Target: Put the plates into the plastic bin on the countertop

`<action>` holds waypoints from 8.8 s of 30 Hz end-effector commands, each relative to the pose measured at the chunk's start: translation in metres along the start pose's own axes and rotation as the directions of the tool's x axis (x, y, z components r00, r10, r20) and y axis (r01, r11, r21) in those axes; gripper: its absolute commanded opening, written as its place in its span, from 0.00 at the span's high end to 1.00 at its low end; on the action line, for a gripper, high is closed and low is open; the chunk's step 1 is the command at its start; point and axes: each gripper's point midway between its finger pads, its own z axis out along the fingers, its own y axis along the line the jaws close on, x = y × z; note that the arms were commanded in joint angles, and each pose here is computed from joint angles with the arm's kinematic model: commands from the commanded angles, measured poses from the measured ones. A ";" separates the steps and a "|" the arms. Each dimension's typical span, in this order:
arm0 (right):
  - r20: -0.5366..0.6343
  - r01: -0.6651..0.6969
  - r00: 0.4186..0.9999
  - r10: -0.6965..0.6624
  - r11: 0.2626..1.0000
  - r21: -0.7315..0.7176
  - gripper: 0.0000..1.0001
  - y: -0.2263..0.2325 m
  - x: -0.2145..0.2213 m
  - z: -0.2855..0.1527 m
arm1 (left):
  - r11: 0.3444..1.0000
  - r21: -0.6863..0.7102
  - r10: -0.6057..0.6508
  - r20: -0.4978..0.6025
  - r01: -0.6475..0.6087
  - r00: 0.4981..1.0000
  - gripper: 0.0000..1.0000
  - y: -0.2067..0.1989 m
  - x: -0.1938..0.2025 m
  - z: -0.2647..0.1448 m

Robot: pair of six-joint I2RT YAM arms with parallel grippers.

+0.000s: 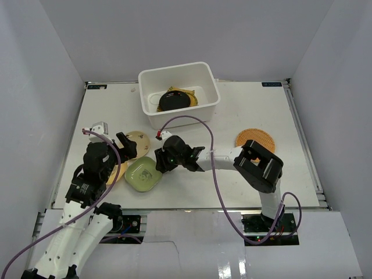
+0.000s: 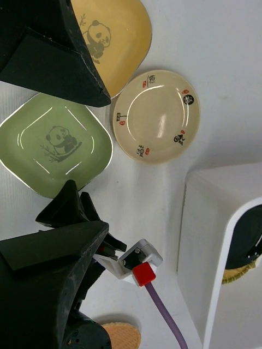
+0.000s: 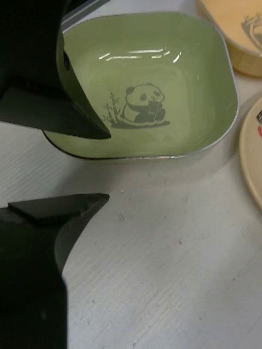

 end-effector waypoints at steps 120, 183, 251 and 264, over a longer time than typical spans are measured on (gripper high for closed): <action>0.744 -0.918 0.362 0.561 0.351 0.182 0.24 -0.338 0.117 -0.307 | 0.954 0.297 -0.001 -0.152 0.047 0.988 1.00 -0.180 -0.106 0.115; 0.536 -0.269 0.800 0.268 0.960 -0.078 0.92 -0.187 -0.325 -0.147 | 0.795 -0.319 -0.561 -0.067 0.515 0.825 0.02 0.107 0.042 0.115; 0.557 -0.189 0.824 0.103 0.977 0.100 0.85 -0.128 -0.095 -0.279 | 0.915 0.230 -0.284 -0.214 0.331 0.935 1.00 -0.158 -0.065 0.291; 0.579 -0.186 0.809 0.104 0.979 0.083 0.76 -0.122 -0.107 -0.284 | 0.947 0.219 -0.186 -0.228 0.236 0.956 0.02 -0.155 -0.066 0.288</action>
